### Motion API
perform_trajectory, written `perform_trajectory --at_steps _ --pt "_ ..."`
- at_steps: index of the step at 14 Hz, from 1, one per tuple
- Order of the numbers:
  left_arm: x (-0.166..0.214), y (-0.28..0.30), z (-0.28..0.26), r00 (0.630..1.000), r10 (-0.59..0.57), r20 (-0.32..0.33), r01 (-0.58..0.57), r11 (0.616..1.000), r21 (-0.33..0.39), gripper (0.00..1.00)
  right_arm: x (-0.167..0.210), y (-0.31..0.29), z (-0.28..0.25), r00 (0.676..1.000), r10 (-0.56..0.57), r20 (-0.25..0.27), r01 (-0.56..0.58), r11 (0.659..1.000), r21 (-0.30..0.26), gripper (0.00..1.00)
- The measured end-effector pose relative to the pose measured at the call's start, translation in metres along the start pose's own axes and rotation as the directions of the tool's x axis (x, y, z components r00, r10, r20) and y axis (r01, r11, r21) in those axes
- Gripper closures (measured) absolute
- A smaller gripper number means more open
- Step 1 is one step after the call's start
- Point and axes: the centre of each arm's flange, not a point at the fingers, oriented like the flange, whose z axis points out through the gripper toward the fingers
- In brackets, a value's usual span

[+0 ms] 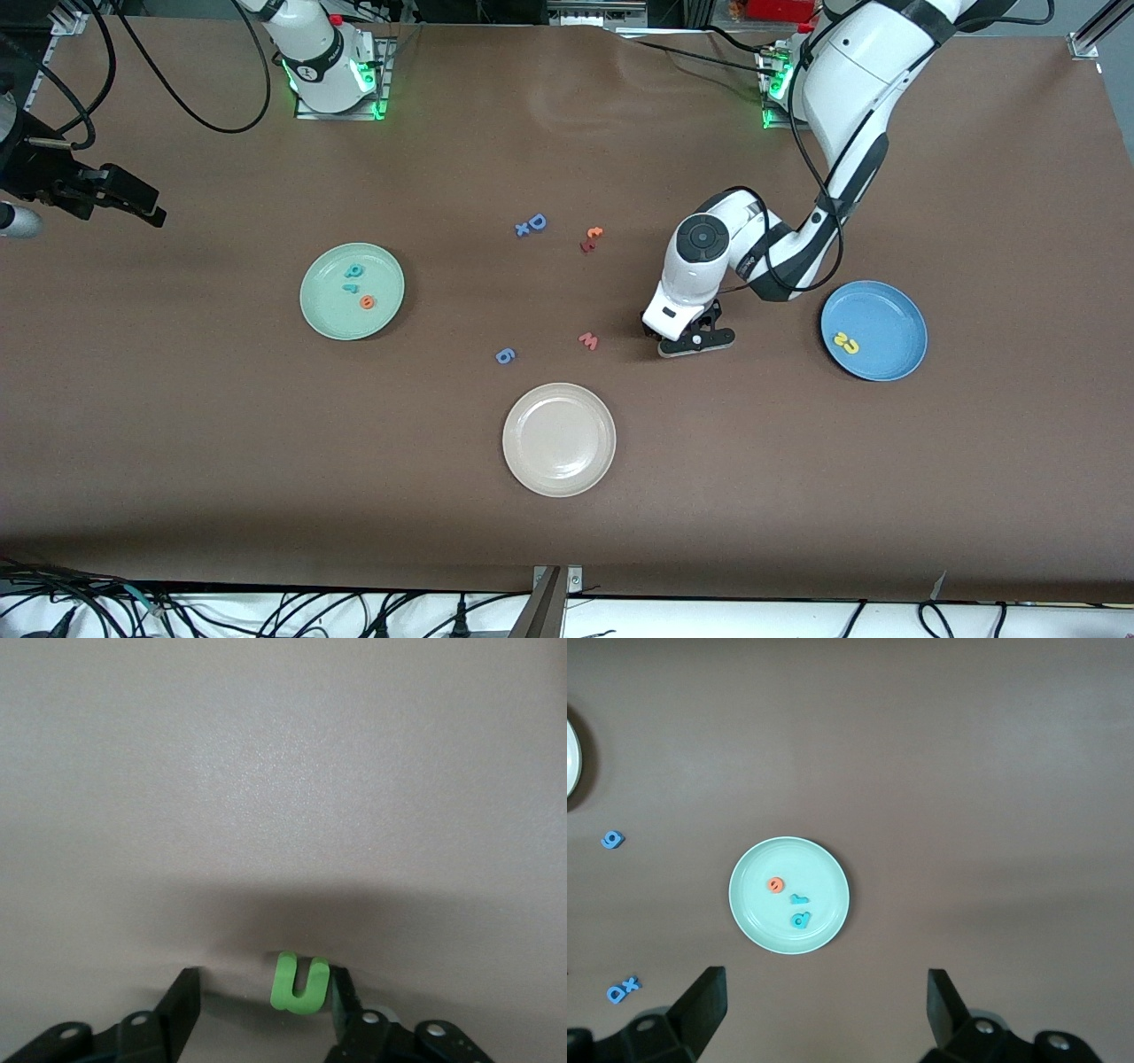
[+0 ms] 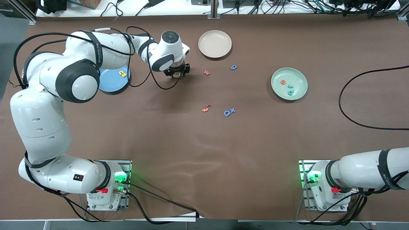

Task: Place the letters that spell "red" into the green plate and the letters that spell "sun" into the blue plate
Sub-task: 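Lower the left gripper and grasp the green u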

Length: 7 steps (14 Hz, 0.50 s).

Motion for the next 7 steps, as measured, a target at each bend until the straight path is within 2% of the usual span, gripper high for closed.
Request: perform_trajectory --at_steps 7 --pt "0.0087 0.0064 -0.01 1.0 -0.002 -0.023 0.002 1.0 -0.017 0.37 0.0 -0.0001 0.0002 1.0 0.0 0.001 0.0 1.0 0.0 0.0"
